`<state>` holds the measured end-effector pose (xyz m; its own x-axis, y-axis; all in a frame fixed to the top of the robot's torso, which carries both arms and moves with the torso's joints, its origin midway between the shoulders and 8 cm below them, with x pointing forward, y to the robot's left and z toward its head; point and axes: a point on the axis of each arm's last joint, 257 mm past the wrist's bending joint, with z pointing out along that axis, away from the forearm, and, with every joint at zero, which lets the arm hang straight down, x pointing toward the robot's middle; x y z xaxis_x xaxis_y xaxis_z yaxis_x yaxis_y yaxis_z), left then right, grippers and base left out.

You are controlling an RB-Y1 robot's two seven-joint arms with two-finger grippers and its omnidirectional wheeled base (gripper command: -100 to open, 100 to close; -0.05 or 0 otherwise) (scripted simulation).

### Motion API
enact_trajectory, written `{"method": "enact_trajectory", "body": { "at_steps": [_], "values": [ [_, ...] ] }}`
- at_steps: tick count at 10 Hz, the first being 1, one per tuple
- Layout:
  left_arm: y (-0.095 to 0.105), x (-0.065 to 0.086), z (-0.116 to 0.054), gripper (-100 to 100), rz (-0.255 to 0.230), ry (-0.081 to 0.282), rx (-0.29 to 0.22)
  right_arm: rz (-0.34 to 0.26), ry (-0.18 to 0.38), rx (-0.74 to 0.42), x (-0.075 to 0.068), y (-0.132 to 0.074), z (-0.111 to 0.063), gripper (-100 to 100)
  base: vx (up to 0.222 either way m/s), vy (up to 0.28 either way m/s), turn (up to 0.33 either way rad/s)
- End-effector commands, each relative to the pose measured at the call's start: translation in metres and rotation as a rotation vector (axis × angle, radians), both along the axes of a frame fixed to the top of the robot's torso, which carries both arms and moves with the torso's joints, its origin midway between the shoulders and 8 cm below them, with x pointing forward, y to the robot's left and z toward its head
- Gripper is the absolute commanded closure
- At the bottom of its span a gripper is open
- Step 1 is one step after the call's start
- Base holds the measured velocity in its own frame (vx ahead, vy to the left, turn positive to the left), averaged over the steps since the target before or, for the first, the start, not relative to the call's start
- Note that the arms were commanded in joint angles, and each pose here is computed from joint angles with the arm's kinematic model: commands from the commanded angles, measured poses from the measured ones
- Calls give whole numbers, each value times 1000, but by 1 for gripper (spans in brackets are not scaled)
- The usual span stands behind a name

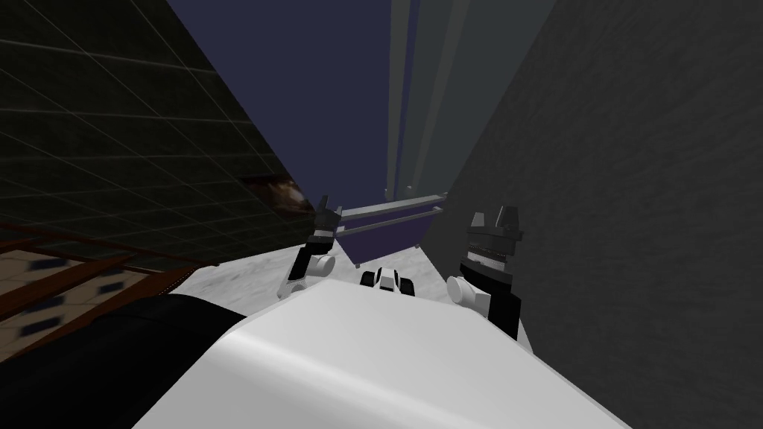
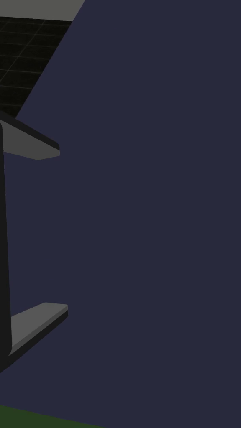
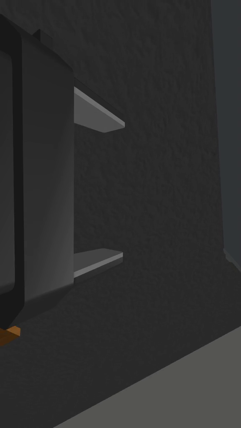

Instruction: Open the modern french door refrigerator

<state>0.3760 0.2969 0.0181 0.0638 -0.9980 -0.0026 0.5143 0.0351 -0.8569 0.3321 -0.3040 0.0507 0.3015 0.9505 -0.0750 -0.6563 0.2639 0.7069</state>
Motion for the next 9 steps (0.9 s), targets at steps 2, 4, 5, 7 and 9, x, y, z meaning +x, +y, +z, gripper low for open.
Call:
{"method": "enact_trajectory", "body": {
  "at_steps": [2, 4, 5, 7, 9],
  "values": [
    [1, 10, -8, -100, -42, 67, -68, 0, 0, 0, 0, 0, 0, 0, 58, -94, 64],
    [1, 14, -13, -100, -63, 102, -106, 0, 0, 0, 0, 0, 0, 0, 64, -77, 70],
    [1, 16, -15, -100, -74, 119, -125, 0, 0, 0, 0, 0, 0, 0, 67, -104, 66],
    [0, 20, -21, -100, -94, 155, -161, 0, 0, 0, 0, 0, 0, 0, 63, -103, 62],
    [-1, 24, -29, -100, -114, 194, -196, 0, 0, 0, 0, 0, 0, 0, 68, -81, 66]
  ]
}}
